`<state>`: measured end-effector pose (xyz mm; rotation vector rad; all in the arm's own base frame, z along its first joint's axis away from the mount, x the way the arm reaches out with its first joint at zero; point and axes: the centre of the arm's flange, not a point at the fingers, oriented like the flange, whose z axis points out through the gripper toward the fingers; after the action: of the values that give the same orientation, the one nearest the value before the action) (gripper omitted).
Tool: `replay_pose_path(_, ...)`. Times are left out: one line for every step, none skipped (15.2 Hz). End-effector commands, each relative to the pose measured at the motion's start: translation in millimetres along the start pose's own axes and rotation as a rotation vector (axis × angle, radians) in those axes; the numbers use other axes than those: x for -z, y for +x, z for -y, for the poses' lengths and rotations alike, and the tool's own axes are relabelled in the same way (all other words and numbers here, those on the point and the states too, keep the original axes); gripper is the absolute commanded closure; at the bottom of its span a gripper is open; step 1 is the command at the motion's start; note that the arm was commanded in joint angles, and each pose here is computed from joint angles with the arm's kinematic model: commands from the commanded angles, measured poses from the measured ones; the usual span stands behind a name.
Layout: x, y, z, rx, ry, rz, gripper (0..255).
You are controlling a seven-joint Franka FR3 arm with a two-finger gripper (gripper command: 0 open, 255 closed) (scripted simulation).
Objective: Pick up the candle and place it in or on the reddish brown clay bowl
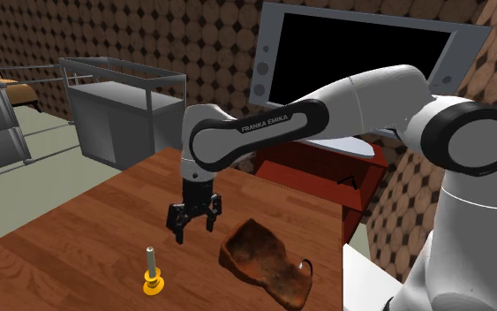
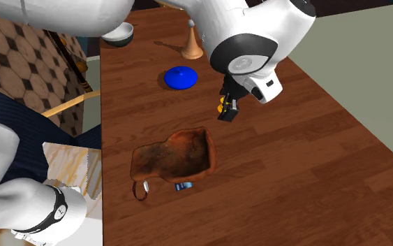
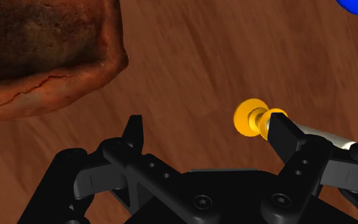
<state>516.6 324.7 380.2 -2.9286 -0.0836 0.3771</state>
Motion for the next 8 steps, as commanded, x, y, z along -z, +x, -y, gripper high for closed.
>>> replay_pose_path(-11.7,15.3,20.0,-0.003,0.014,0.014,0)
replay_pose_path(-17.7,22.8,28.8,-0.004,0.021,0.020,0)
replay_pose_path(-23.6,30.3,37.6,-0.006,0.027,0.027,0)
replay_pose_path(-29.5,37.8,46.5,-0.007,0.034,0.033,0)
replay_pose_path(-35.4,45.2,55.4,-0.008,0.041,0.040,0)
replay_pose_path(-41.3,52.6,64.4,-0.009,0.047,0.047,0)
replay_pose_path(-47.2,60.0,73.4,-0.010,0.054,0.053,0)
replay_pose_path(-52.8,67.1,82.0,-0.011,0.060,0.060,0)
